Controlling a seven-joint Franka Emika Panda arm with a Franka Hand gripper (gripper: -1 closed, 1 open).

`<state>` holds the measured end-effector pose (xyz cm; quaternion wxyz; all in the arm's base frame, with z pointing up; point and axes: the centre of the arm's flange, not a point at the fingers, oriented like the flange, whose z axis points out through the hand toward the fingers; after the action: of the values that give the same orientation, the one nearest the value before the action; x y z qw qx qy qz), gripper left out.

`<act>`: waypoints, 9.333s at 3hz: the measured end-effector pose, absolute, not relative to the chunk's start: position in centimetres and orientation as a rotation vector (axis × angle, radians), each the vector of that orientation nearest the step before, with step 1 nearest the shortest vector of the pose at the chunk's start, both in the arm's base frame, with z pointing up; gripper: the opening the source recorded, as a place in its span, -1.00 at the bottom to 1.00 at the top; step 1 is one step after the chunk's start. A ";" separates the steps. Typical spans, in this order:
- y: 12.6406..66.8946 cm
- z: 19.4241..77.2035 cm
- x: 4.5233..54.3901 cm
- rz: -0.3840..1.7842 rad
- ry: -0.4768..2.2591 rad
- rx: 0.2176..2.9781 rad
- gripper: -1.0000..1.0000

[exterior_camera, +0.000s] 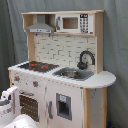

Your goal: Play with the kitchen

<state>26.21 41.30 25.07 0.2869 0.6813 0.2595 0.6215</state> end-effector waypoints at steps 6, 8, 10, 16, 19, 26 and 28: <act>42.0 24.8 33.6 1.599 0.602 1.790 -1.00; 43.6 24.4 29.7 1.588 0.554 1.746 -1.00; 45.8 24.0 25.7 1.590 0.514 1.704 -1.00; 50.9 30.5 19.7 1.634 0.402 1.552 1.00; 51.1 38.4 17.9 1.520 0.492 1.465 1.00; 45.7 51.2 15.1 1.044 0.825 1.390 1.00; 42.4 52.2 15.9 0.868 0.932 1.413 1.00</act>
<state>15.92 42.41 52.17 0.5806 0.6048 0.3990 0.3714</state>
